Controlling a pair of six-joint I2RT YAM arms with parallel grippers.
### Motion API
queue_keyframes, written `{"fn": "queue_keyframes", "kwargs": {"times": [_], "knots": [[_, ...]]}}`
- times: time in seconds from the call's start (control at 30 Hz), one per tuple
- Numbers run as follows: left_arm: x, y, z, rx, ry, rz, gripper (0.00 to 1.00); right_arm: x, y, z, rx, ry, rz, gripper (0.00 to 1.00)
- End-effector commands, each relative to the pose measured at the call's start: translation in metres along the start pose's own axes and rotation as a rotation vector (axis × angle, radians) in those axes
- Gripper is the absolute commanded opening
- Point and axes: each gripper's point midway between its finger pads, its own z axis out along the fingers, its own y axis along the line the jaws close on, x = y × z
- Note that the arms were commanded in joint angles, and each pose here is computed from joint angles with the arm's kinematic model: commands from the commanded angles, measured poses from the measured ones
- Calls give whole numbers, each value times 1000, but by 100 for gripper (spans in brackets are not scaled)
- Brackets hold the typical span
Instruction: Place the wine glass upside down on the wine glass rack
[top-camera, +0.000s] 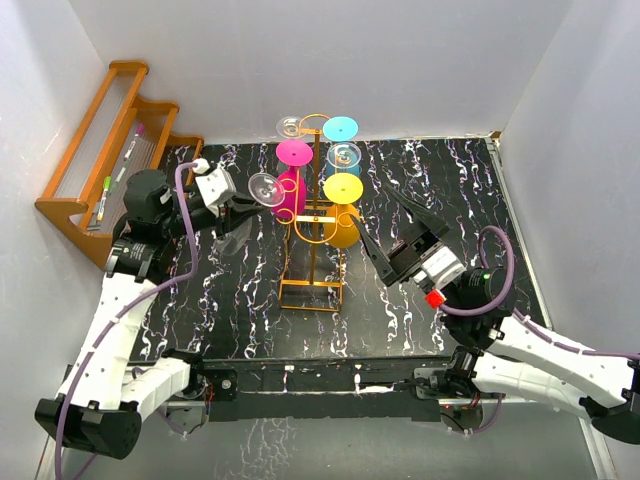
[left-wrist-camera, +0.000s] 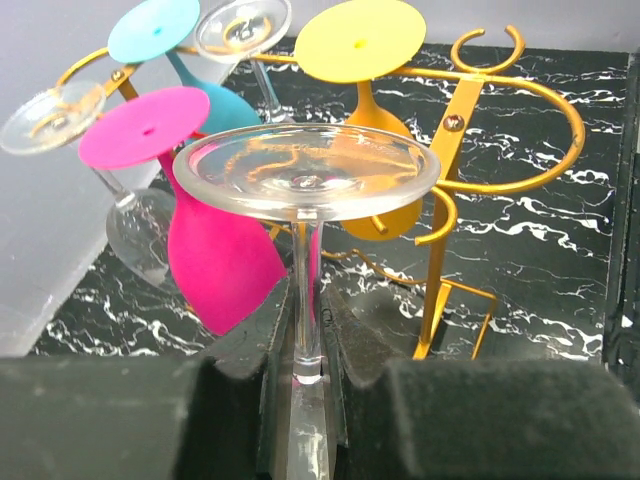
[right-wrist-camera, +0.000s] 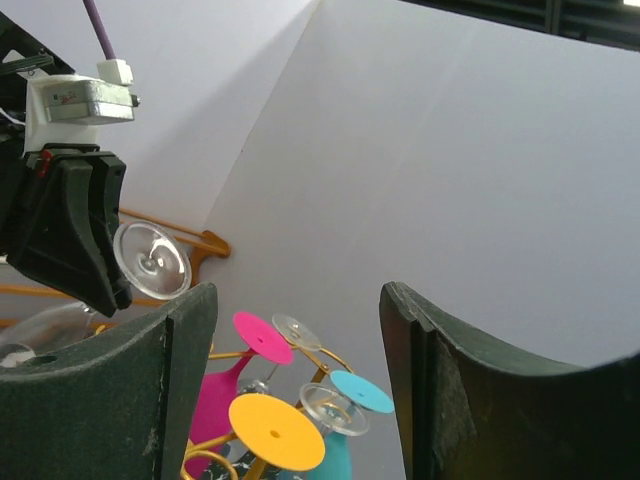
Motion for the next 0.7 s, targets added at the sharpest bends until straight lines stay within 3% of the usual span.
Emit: {"fn": "queue_keyframes", "kwargs": {"times": [0.0,0.67], "knots": [[-29,-3,4,73,-119,130,0,2,-10,-8,60,25,63,68],[0,43,39,42,-76,104,0,16,-3,-4,35,102,82,68]]}}
